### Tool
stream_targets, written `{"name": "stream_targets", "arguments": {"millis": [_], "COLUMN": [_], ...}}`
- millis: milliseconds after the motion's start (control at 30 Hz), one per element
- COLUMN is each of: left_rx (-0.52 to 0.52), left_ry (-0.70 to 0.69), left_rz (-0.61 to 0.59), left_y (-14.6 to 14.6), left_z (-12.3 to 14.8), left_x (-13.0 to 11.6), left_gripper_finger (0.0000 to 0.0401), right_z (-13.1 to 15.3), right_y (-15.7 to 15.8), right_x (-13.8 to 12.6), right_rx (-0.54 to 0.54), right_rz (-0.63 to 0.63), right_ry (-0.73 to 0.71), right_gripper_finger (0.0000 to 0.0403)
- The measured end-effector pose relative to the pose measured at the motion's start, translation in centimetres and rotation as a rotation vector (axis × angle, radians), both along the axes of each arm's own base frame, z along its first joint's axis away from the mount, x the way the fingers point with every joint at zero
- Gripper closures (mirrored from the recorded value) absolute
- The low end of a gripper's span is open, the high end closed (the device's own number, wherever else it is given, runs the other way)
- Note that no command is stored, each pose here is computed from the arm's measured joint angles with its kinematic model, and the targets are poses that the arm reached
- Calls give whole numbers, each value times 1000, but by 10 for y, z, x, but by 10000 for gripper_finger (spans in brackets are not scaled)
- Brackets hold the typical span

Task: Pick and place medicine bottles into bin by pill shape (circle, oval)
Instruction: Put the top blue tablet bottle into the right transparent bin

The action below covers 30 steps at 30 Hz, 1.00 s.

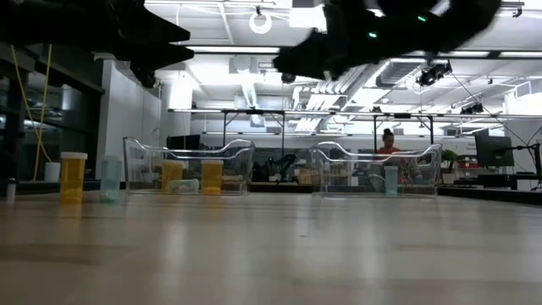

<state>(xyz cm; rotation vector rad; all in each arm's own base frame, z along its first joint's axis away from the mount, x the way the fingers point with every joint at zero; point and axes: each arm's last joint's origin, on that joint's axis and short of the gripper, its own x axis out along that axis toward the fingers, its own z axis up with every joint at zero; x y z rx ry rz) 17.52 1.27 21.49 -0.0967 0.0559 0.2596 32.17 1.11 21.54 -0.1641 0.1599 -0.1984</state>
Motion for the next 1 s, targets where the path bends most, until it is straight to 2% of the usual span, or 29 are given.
{"name": "stream_targets", "arguments": {"millis": [100, 167, 333, 467, 567, 800, 900, 1000], "left_rx": [-14, -16, -37, -91, -99, -73, -121, -211], "left_ry": [-3, -3, -10, -22, 31, 341, 483, 585], "left_rz": [1, 0, 11, 15, 28, 122, 208, 301], "left_y": [0, 0, 0, 0, -4, -27, -32, -32], "left_z": [0, 0, 0, 0, 6, 22, 17, 5], "left_x": [0, 0, 0, 0, 3, 2, -7, -15], "left_gripper_finger": [192, 192, 192, 192, 192, 192, 192, 192], "right_z": [-5, -1, 6, 12, 11, 7, 7, 7], "right_y": [-2, -5, -6, -7, -7, -9, -10, -10], "right_x": [-34, -58, -92, -99, -99, -98, -98, -98], "right_rx": [11, 67, 159, 167, 166, 162, 162, 169], "right_rz": [-54, -90, -57, -60, -59, -74, -78, -78], "right_ry": [-110, -182, -249, -265, -259, -226, -226, -228], "right_gripper_finger": [260, 260, 260, 260, 260, 260, 260, 260]}}
